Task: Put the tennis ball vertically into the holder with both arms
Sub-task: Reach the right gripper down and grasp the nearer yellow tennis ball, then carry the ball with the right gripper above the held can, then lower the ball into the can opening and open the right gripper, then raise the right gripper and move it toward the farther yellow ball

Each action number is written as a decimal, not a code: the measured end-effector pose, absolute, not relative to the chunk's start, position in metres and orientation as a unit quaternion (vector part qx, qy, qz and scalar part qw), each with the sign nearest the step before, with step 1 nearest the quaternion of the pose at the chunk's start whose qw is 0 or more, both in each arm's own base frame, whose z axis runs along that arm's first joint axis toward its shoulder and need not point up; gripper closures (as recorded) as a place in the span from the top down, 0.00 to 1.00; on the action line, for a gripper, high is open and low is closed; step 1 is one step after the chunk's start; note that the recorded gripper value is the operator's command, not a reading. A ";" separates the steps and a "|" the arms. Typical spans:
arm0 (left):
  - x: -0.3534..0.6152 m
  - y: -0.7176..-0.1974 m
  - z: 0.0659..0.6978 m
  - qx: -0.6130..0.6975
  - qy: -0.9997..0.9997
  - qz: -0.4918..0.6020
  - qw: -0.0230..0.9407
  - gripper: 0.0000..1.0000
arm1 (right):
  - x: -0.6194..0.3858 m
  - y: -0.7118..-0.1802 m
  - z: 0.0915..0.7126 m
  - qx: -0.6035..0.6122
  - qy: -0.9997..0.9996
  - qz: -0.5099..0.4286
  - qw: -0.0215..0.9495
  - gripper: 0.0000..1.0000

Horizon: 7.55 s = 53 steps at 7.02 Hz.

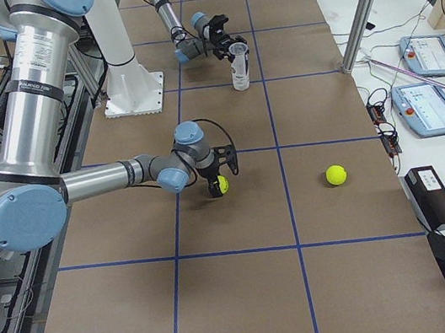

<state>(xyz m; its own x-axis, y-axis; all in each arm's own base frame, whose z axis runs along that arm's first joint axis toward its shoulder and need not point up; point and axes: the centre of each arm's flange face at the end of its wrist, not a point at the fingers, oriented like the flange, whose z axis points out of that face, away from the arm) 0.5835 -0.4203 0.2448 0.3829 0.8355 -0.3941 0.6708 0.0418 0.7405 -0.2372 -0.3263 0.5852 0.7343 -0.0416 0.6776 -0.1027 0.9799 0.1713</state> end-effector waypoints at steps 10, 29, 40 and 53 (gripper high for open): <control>0.583 -0.420 0.243 0.687 0.549 0.086 0.468 0.92 | -0.310 -0.463 0.209 0.027 -0.435 0.066 0.898 0.00; 0.587 -0.416 0.244 0.686 0.548 0.091 0.469 0.91 | -0.450 -0.465 0.060 0.021 -0.389 0.144 0.910 0.99; 0.584 -0.420 0.236 0.690 0.548 0.086 0.466 0.85 | -0.369 -0.523 0.099 0.052 -0.361 0.061 0.929 0.99; 0.583 -0.421 0.239 0.690 0.545 0.087 0.468 0.85 | -0.175 -0.743 0.533 0.145 -0.363 -0.072 0.917 0.99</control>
<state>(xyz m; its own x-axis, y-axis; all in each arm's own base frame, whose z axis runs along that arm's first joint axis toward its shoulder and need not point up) 0.5825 -0.4213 0.2395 0.3903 0.8336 -0.3909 0.6717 0.0325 0.7401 -0.1748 -0.7431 0.5335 0.7258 -0.2382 0.6454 0.0269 0.9473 0.3193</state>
